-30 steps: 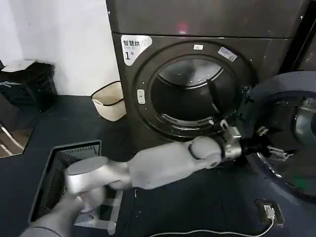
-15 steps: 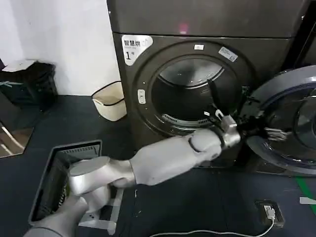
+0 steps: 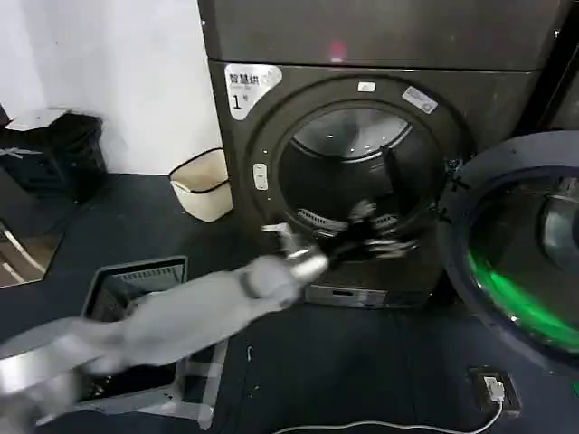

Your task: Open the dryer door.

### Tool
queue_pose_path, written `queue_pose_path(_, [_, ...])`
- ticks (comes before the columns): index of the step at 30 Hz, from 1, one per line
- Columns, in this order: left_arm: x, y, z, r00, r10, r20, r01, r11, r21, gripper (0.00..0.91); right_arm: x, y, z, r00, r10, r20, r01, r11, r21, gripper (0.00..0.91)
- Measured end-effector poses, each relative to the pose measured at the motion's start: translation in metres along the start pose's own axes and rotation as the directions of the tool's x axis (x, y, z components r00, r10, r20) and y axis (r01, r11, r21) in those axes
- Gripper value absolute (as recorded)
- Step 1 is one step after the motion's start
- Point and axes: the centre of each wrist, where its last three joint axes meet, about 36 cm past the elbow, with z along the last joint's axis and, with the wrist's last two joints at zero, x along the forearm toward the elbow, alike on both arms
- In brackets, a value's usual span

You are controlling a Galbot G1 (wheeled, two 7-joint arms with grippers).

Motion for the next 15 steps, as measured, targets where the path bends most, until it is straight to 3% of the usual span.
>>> queue_pose_path(8, [0.139,0.036,-0.05,0.959,-0.044,-0.28,0.007,0.991,-0.132,0.907,-0.005,-0.004,-0.014,0.998,0.038,0.041,-0.039,0.999,0.027,0.907])
queue_pose_path(12, [0.206,0.055,-0.078,0.877,-0.108,-0.469,0.011,0.979,-0.205,0.907,-0.01,0.002,-0.016,0.998,0.027,0.056,-0.028,0.999,0.016,0.907])
queue_pose_path(15, [0.251,0.067,-0.102,0.767,-0.161,-0.621,0.004,0.969,-0.247,0.907,-0.015,0.005,-0.013,0.998,0.024,0.058,-0.024,1.0,0.008,0.907])
